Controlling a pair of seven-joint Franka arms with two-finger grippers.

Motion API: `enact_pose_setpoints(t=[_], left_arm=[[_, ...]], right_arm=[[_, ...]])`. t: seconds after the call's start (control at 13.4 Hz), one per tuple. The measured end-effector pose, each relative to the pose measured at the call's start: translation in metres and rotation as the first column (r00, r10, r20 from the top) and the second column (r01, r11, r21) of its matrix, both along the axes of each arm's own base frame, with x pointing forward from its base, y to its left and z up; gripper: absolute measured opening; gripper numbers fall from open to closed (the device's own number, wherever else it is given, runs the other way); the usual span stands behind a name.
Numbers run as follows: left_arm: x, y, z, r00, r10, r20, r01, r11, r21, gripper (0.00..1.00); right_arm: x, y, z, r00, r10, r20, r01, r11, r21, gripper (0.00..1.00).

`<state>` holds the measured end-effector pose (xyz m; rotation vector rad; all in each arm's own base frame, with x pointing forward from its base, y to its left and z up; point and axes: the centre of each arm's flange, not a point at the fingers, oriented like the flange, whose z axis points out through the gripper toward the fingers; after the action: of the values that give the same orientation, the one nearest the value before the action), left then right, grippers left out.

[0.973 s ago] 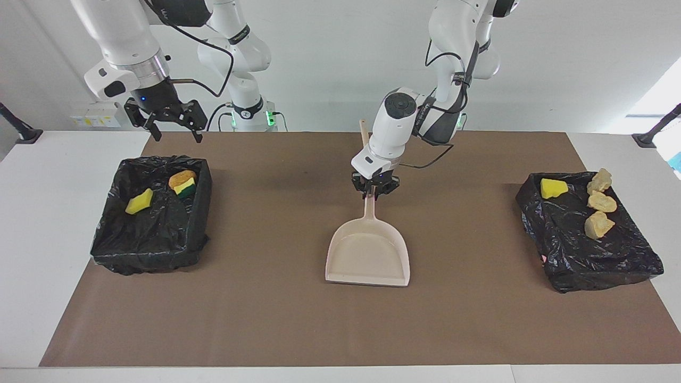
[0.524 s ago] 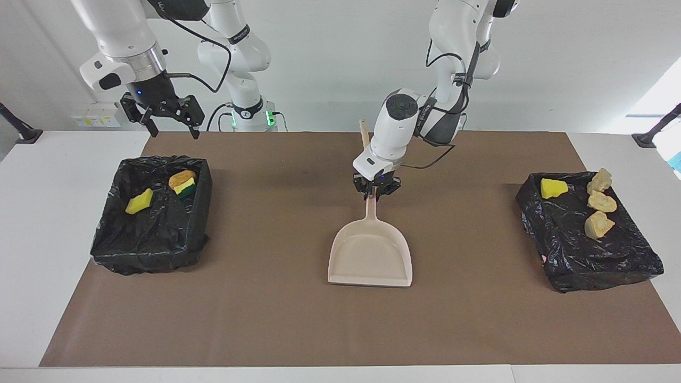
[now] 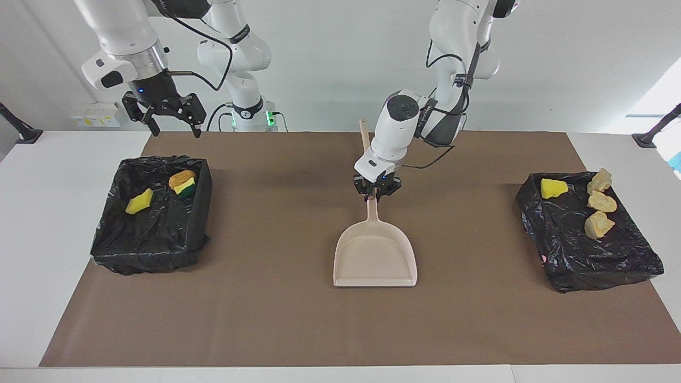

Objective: Sweep and dump trash in bin
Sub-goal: 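Lower the dustpan onto the table and open the left gripper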

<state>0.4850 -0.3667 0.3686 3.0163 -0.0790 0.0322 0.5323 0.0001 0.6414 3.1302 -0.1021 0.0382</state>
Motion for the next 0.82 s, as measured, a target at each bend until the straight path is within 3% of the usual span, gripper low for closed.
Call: enact_pose_setpoints(t=[0.45, 0.82], left_arm=[[0.0015, 0.0011, -0.0016, 1.0, 0.015, -0.001, -0.015, 1.0, -0.001, 0.32], [0.0056, 0.0029, 0.0024, 1.0, 0.022, 0.008, -0.022, 1.0, -0.005, 0.88]], right_arm=[[-0.0002, -0.0007, -0.0001, 1.0, -0.001, -0.001, 0.001, 1.0, 0.0, 1.0], [-0.0004, -0.0008, 0.0003, 1.0, -0.002, -0.001, 0.002, 1.0, 0.001, 1.0]])
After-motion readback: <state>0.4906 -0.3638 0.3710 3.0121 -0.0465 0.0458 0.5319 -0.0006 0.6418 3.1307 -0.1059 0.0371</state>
